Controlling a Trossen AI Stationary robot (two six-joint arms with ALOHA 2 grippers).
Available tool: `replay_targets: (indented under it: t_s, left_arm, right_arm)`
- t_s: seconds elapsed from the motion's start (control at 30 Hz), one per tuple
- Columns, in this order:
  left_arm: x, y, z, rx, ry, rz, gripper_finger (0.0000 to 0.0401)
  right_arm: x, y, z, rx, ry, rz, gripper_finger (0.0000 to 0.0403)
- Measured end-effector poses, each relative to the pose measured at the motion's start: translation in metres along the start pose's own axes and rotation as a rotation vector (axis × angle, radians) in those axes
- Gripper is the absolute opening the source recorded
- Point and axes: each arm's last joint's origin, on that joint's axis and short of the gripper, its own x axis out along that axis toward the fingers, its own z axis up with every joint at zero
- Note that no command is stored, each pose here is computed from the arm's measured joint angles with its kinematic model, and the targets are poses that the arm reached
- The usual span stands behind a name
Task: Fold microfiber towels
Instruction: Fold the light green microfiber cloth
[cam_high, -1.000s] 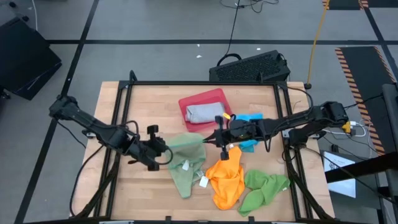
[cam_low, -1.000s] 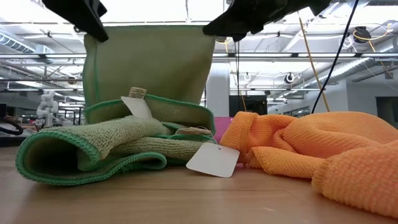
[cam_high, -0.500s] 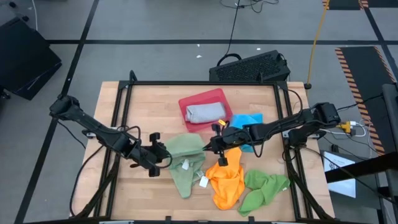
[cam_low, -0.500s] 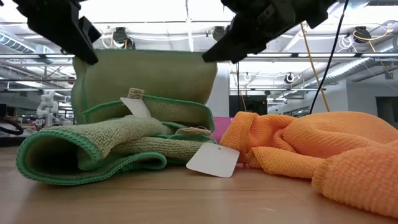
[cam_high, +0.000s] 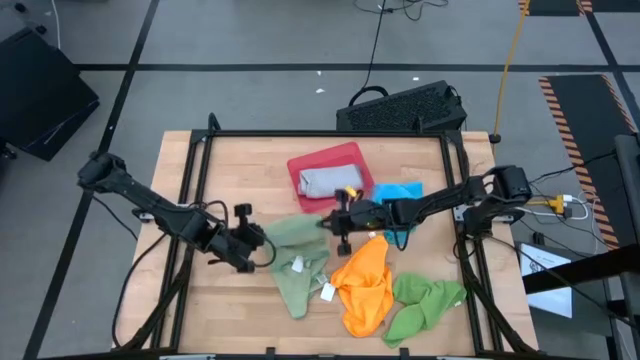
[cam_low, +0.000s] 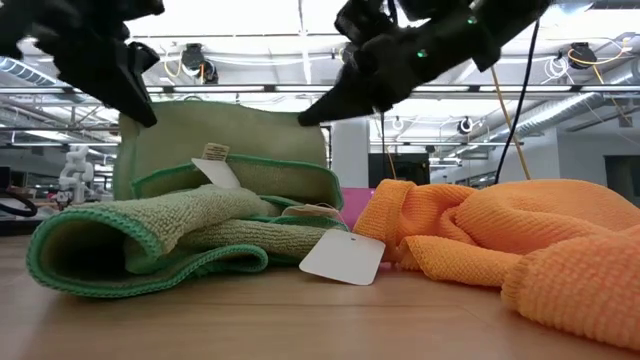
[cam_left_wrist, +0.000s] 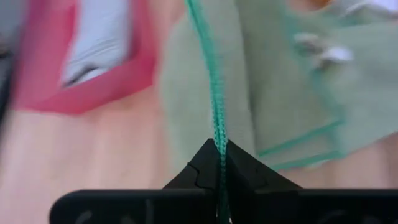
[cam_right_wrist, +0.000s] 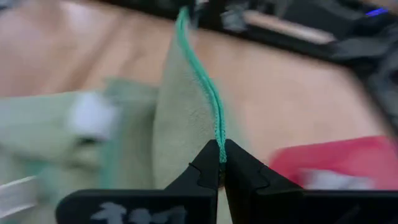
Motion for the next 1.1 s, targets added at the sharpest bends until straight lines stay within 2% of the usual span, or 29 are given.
replay_targets:
  t_s: [0.2,0.3,0.37,0.47,0.6,0.87,1.1]
  left_arm:
    - [-0.029,0.034,0.016,0.029,-0.075,0.186,0.0009]
    - [-0.041,0.056,0.019,0.004,-0.128,0.323,0.0015]
    - [-0.047,0.068,0.019,-0.041,-0.145,0.358,0.0012]
    - [-0.050,0.078,0.016,-0.099,-0.144,0.302,0.0006]
    - [-0.045,0.075,0.013,-0.103,-0.117,0.193,0.0013]
    - [-0.014,0.044,0.003,-0.087,-0.037,-0.045,0.0012]
    - [0.004,0.015,0.003,-0.040,-0.018,-0.150,0.0006]
  right_arm:
    - [-0.014,-0.047,0.021,-0.017,-0.165,-0.112,0.0004]
    - [-0.016,-0.070,0.022,0.010,-0.221,-0.149,0.0004]
    - [-0.016,-0.081,0.020,0.038,-0.244,-0.133,0.0004]
    - [-0.015,-0.086,0.015,0.086,-0.235,-0.072,0.0004]
    - [-0.013,-0.078,0.010,0.097,-0.178,-0.002,0.0004]
    - [-0.011,-0.054,0.004,0.075,-0.062,0.100,0.0004]
    - [-0.012,-0.036,0.000,0.081,0.008,0.167,0.0004]
